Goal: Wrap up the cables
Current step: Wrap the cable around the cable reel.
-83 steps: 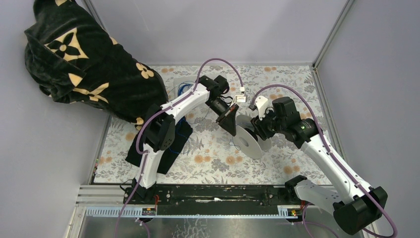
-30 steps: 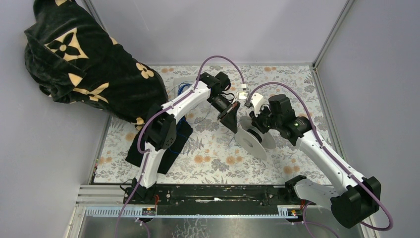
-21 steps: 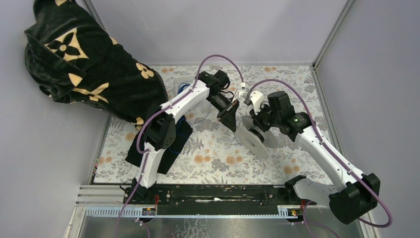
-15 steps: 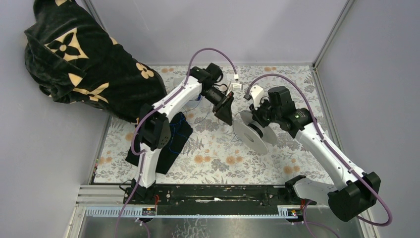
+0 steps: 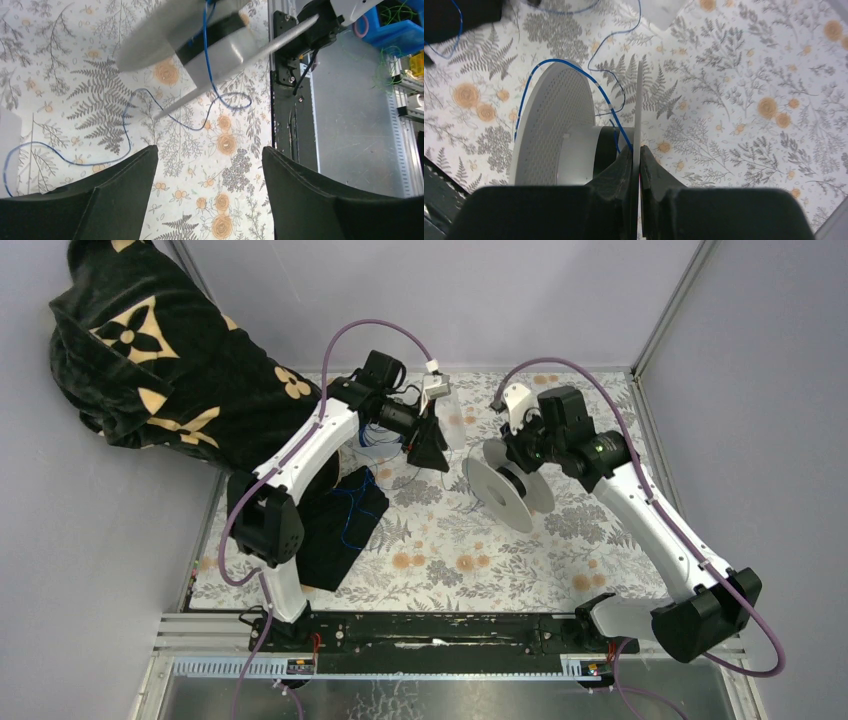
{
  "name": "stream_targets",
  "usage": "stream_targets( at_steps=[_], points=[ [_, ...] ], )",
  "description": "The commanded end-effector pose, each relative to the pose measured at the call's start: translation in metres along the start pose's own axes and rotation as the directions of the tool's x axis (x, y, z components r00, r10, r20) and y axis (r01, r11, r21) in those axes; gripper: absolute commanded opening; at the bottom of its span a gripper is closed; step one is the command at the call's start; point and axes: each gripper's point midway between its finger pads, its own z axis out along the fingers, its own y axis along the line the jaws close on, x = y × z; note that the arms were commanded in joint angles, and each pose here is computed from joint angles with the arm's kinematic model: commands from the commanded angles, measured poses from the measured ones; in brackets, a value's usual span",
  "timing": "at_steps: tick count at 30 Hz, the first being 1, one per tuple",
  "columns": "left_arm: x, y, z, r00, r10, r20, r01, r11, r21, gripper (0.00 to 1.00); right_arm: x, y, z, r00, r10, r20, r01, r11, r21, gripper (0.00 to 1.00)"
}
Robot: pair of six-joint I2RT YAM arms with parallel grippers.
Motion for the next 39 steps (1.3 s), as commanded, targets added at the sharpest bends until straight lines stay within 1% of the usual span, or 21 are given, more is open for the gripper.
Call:
stream_targets(
  at_steps=[1, 4, 8, 11, 14, 16, 19, 22, 27, 30, 33, 35, 37, 39],
  points=[
    [0.003, 0.01, -0.001, 0.991, 0.124, 0.053, -0.12, 0.99, -0.081, 0.84, -0.06, -0.015, -0.029, 0.99, 0.03, 0.138, -0.039, 0.997, 0.067, 0.0],
    [0.013, 0.012, 0.0, 0.975, 0.209, 0.076, -0.2, 0.973, -0.116, 0.85, -0.078, -0.017, -0.038, 0.985, 0.055, 0.163, -0.066, 0.996, 0.062, 0.0],
    [0.024, 0.011, 0.003, 0.943, 0.313, 0.113, -0.299, 0.946, -0.123, 0.86, -0.096, -0.018, -0.055, 0.976, 0.077, 0.204, -0.091, 0.994, 0.064, 0.0],
    [0.027, 0.022, 0.004, 0.935, 0.335, 0.117, -0.316, 0.935, -0.16, 0.88, -0.103, -0.014, -0.067, 0.972, 0.085, 0.221, -0.097, 0.994, 0.045, 0.0],
    [0.033, 0.042, 0.005, 0.934, 0.344, 0.099, -0.316, 0.922, -0.225, 0.9, -0.114, -0.007, -0.084, 0.961, 0.09, 0.262, -0.098, 0.995, 0.015, 0.0],
    [0.039, 0.056, 0.008, 0.937, 0.34, 0.083, -0.31, 0.915, -0.259, 0.9, -0.119, -0.004, -0.092, 0.956, 0.096, 0.278, -0.1, 0.995, 0.001, 0.0],
    [0.05, 0.07, 0.016, 0.947, 0.31, 0.079, -0.282, 0.926, -0.252, 0.9, -0.125, -0.004, -0.102, 0.949, 0.099, 0.299, -0.104, 0.995, 0.003, 0.0],
    [0.062, 0.074, 0.027, 0.965, 0.24, 0.105, -0.214, 0.953, -0.213, 0.91, -0.132, -0.007, -0.112, 0.942, 0.102, 0.319, -0.114, 0.993, 0.018, 0.0],
    [0.072, 0.087, 0.037, 0.968, 0.201, 0.147, -0.16, 0.955, -0.251, 0.91, -0.142, -0.011, -0.127, 0.931, 0.106, 0.35, -0.128, 0.991, 0.04, 0.0],
    [0.077, 0.085, 0.046, 0.974, 0.156, 0.161, -0.119, 0.969, -0.217, 0.89, -0.146, -0.011, -0.132, 0.926, 0.107, 0.363, -0.132, 0.99, 0.044, 0.0],
    [0.081, 0.082, 0.06, 0.978, 0.127, 0.166, -0.095, 0.978, -0.186, 0.87, -0.148, -0.013, -0.135, 0.923, 0.106, 0.371, -0.134, 0.99, 0.05, 0.0],
    [0.082, 0.081, 0.069, 0.977, 0.116, 0.179, -0.085, 0.982, -0.171, 0.83, -0.148, -0.014, -0.136, 0.922, 0.107, 0.373, -0.137, 0.989, 0.054, 0.0],
    [0.083, 0.081, 0.074, 0.977, 0.099, 0.191, -0.07, 0.985, -0.157, 0.71, -0.147, -0.016, -0.136, 0.922, 0.108, 0.373, -0.142, 0.988, 0.064, 0.0],
    [0.085, 0.081, 0.077, 0.979, 0.075, 0.19, -0.049, 0.99, -0.136, 0.55, -0.147, -0.023, -0.138, 0.919, 0.113, 0.377, -0.159, 0.983, 0.092, 0.0]
  ],
)
